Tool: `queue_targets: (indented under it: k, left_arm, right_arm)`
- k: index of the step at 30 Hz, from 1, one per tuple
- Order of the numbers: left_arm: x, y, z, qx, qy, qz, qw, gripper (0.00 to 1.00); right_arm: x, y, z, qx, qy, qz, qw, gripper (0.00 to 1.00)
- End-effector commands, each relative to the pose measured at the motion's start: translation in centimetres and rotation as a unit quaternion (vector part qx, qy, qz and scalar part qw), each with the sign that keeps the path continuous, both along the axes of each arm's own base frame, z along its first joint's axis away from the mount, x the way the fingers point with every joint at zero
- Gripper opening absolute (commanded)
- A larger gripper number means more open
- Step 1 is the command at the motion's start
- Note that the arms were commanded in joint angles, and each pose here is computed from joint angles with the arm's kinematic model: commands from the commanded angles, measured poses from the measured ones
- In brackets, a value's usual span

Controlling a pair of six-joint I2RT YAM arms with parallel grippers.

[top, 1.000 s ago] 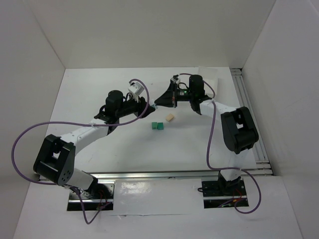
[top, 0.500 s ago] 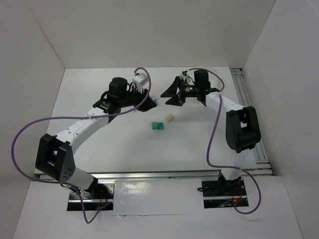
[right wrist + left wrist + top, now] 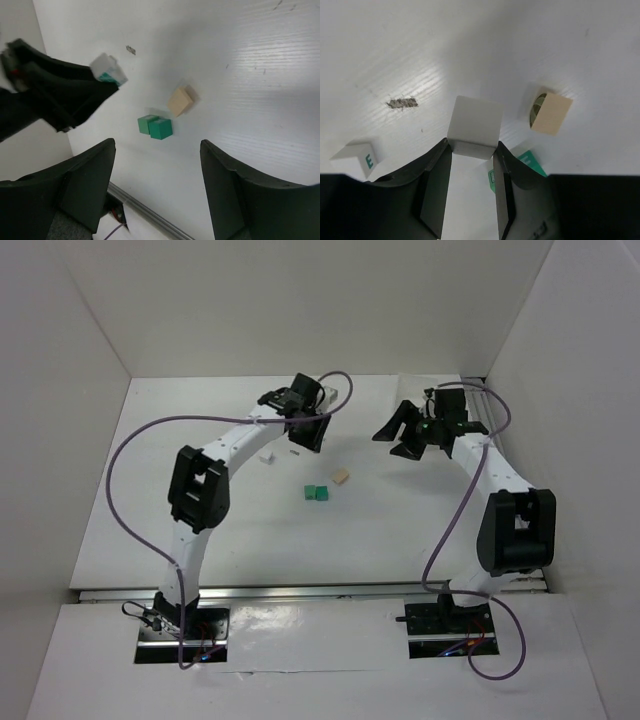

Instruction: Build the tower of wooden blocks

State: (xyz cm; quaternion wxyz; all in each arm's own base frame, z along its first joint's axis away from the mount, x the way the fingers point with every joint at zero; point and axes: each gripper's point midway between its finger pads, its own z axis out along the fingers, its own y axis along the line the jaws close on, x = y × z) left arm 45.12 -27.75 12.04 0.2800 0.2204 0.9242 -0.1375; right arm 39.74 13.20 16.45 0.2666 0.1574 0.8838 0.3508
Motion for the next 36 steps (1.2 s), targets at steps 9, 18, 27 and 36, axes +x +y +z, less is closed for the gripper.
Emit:
queue_targets:
  k: [9, 18, 27, 36]
  left_arm:
    - [-2.7, 2.1, -5.3, 0.156, 0.078, -0.008, 0.985, 0.00]
    - [-2.5, 1.6, -6.9, 0.166, 0.088, -0.012, 0.982, 0.14]
    - [-1.8, 0.9, -5.2, 0.148, 0.068, -0.013, 0.987, 0.68]
    - [-2.1, 2.6, 4.3, 0.105, -0.029, 0.051, 0.993, 0.85]
  right_arm:
    - [-1.1, -2.2, -0.5, -0.022, 0.007, -0.017, 1.000, 0.76]
    - [-1.4, -2.2, -0.9, -0.025, 0.009, -0.014, 1.000, 0.77]
    - [-1.5, -2.4, -1.2, -0.056, 0.017, -0.013, 0.998, 0.77]
    - [-1.3, 2.1, -2.3, -0.135, 0.010, 0.015, 0.991, 0.79]
